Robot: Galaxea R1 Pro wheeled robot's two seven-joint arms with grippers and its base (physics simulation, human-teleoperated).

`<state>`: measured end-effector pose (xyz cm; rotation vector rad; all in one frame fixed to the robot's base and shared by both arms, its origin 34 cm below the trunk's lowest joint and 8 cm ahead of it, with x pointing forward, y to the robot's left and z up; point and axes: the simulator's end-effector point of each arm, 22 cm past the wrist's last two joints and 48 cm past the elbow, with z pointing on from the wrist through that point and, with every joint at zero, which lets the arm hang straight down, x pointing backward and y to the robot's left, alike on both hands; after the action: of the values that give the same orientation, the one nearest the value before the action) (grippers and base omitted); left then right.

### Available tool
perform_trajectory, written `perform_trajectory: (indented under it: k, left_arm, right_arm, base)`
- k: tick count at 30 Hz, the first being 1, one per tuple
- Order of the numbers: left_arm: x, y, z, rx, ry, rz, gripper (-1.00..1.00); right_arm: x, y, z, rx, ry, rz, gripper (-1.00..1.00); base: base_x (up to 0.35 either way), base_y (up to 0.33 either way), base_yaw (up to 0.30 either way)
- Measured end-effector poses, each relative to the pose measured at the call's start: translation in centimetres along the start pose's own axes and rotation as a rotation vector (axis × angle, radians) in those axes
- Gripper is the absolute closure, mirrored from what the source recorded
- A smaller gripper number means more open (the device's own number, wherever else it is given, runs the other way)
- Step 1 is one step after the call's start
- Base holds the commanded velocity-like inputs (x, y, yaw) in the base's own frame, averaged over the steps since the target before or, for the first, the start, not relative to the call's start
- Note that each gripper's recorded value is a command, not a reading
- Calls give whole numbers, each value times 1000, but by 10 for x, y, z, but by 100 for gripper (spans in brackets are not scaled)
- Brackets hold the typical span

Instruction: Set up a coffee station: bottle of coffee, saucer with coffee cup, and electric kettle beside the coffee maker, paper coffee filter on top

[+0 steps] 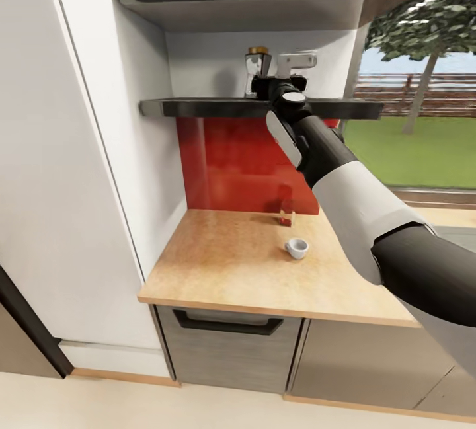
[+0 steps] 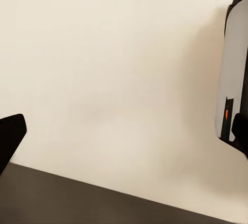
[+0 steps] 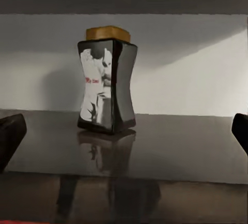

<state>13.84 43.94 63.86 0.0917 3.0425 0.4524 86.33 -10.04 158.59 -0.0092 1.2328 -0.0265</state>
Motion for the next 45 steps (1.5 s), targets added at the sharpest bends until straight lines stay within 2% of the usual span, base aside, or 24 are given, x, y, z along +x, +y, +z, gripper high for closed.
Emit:
perform_trajectory:
  k: [2, 3, 6, 16, 25, 32, 37, 45]
  left_arm:
    - [0, 0, 0, 0, 0, 0, -100]
    - [0, 0, 0, 0, 1, 0, -100]
    - [0, 0, 0, 0, 0, 0, -100]
    - [3, 0, 0, 0, 5, 3, -100]
    - [28, -1, -3, 3, 39, 16, -100]
    - [36, -1, -4, 4, 49, 20, -100]
    - [38, -1, -4, 5, 52, 22, -100]
    - [39, -1, -4, 4, 52, 22, -100]
  right_arm:
    - [11, 7, 0, -29, 52, 113, -100]
    - [16, 6, 0, -21, 72, 150, -100]
    - [20, -1, 0, 11, 84, 172, -100]
    - [19, -2, -1, 21, 86, 178, -100]
    - [16, -2, -1, 18, 80, 180, -100]
    - [-5, 2, -6, 4, 40, 193, -100]
    - [-7, -8, -7, 53, 36, 196, -100]
    - [-12, -9, -8, 59, 26, 199, -100]
  base:
    - [207, 177, 0]
    - [89, 77, 0]
    - [37, 31, 0]
    - [200, 149, 0]
    - [198, 103, 0]
    - [134, 5, 0]
    - [147, 0, 0]
    - [31, -14, 0]
